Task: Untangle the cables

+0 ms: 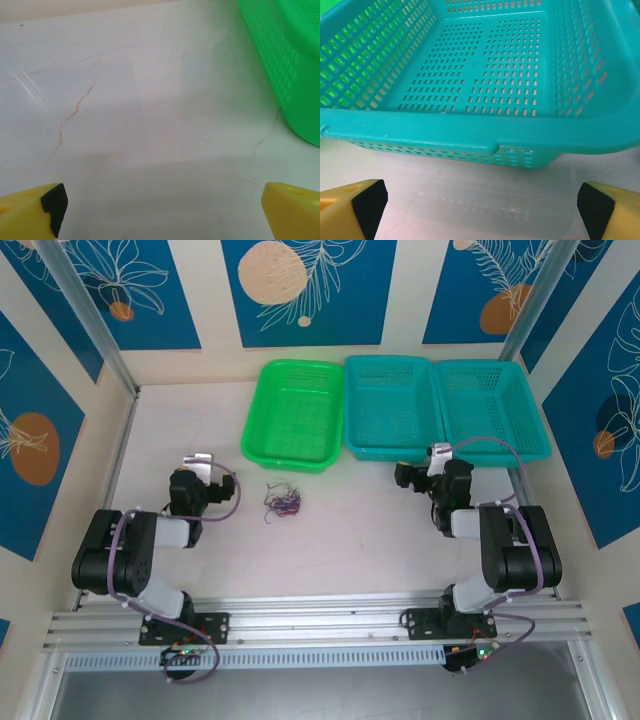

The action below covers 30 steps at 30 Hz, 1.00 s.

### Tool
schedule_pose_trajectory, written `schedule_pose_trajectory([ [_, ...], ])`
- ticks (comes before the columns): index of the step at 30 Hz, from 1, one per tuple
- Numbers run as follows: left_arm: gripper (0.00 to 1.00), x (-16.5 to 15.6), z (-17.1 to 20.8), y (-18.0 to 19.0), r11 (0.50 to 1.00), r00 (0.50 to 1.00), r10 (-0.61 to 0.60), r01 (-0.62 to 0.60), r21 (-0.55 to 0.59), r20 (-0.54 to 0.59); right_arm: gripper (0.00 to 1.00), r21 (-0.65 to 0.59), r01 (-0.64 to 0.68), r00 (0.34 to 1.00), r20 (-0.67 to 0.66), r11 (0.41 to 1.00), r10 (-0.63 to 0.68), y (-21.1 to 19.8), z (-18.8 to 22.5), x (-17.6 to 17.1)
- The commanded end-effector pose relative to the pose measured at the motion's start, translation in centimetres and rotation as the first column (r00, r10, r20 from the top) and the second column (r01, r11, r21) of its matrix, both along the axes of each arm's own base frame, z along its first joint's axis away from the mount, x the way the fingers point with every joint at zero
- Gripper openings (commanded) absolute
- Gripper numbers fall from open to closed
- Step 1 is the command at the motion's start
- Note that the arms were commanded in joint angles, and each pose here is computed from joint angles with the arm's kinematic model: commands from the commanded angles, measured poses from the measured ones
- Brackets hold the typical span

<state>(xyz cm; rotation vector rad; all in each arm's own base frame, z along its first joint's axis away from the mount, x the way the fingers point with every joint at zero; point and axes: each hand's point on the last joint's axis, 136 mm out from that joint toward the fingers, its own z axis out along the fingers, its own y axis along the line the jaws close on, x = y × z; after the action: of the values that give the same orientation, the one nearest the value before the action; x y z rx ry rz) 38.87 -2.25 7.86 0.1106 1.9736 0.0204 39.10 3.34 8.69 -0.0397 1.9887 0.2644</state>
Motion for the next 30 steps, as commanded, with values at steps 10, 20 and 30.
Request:
schedule_pose_trajectory([
  [10,1.0,0.6,0.9,-0.2,1.0,1.0,-0.019,0.019,-0.001,0.025,0.99,-0.022,-0.013,0.999,0.031,1.0,0.014,0.1,0.8,0.5],
  [20,1.0,0.6,0.9,-0.2,1.0,1.0,-0.018,0.018,0.0,0.025,0.99,-0.011,-0.009,0.999,0.036,1.0,0.01,-0.1,0.9,0.4],
  [30,1.0,-1.3,4.4,2.3,0.99,0.986,0.139,-0.14,0.001,0.087,0.99,0.171,0.168,0.984,0.022,0.971,-0.174,-1.7,8.7,-5.0],
])
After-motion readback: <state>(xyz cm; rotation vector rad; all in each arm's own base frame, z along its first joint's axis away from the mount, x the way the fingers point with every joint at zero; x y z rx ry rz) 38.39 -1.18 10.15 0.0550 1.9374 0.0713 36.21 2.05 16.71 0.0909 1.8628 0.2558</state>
